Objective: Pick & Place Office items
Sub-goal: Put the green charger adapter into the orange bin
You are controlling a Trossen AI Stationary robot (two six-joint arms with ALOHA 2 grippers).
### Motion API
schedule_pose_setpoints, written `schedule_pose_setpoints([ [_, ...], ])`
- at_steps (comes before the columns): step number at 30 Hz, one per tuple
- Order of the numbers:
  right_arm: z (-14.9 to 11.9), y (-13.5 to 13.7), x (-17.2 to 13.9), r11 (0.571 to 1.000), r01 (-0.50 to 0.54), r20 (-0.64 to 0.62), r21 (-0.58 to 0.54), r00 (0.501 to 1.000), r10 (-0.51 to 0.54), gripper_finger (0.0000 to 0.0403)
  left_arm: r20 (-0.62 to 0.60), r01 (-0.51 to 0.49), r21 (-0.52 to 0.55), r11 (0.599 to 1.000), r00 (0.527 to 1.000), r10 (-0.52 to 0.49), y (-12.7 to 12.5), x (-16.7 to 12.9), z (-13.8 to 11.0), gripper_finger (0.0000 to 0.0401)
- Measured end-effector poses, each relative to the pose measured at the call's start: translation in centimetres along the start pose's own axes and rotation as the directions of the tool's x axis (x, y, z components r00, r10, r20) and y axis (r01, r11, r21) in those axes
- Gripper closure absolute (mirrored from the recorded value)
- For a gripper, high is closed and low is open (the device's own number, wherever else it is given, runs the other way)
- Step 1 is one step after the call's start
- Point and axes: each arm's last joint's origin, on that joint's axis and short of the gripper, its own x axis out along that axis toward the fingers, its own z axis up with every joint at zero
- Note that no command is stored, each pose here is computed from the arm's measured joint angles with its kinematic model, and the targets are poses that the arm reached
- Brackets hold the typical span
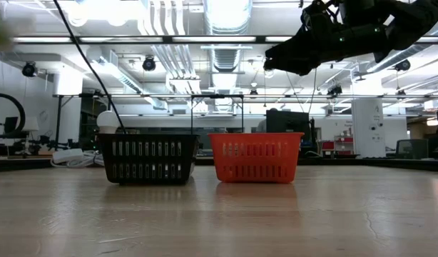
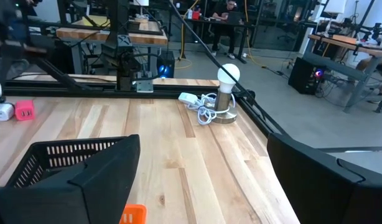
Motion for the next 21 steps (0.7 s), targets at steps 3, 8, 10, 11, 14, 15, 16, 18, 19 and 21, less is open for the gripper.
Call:
schedule_pose_setpoints([
  [3,0.0,0.0,0.0,1.0,0.0,0.0,0.0,1.0,0.0,0.006,0.154,-0.003,0.006,1.0,0.988,0.002,-0.5,-0.5,1.0,0.0272],
  [8,0.0,0.0,0.0,1.0,0.0,0.0,0.0,1.0,0.0,0.0062,0.303,-0.044,-0.023,0.999,0.952,0.049,-0.3,-0.1,2.1,0.0272],
  [10,0.0,0.0,0.0,1.0,0.0,0.0,0.0,1.0,0.0,0.006,0.353,-0.069,-0.031,0.997,0.933,0.075,-0.2,0.6,2.4,0.0271],
  [11,0.0,0.0,0.0,1.0,0.0,0.0,0.0,1.0,0.0,0.0058,0.378,-0.084,-0.029,0.996,0.921,0.089,-0.2,1.0,2.6,0.0271],
  [14,0.0,0.0,0.0,1.0,0.0,0.0,0.0,1.0,0.0,0.0054,0.454,-0.13,-0.009,0.992,0.883,0.119,-0.4,2.6,3.4,0.027],
  [15,0.0,0.0,0.0,1.0,0.0,0.0,0.0,1.0,0.0,0.0053,0.473,-0.143,-0.001,0.99,0.872,0.126,-0.5,3.1,3.7,0.027],
  [16,0.0,0.0,0.0,1.0,0.0,0.0,0.0,1.0,0.0,0.0053,0.489,-0.156,0.007,0.988,0.862,0.132,-0.6,3.7,4.1,0.0269],
  [18,0.0,0.0,0.0,1.0,0.0,0.0,0.0,1.0,0.0,0.0054,0.506,-0.176,0.034,0.984,0.852,0.135,-0.9,4.9,5.0,0.0269],
  [19,0.0,0.0,0.0,1.0,0.0,0.0,0.0,1.0,0.0,0.0055,0.509,-0.184,0.052,0.981,0.851,0.133,-1.0,5.4,5.5,0.0269],
  [21,0.0,0.0,0.0,1.0,0.001,0.0,0.0,1.0,-0.001,0.0058,0.504,-0.189,0.091,0.978,0.856,0.119,-1.3,6.5,6.4,0.0269],
])
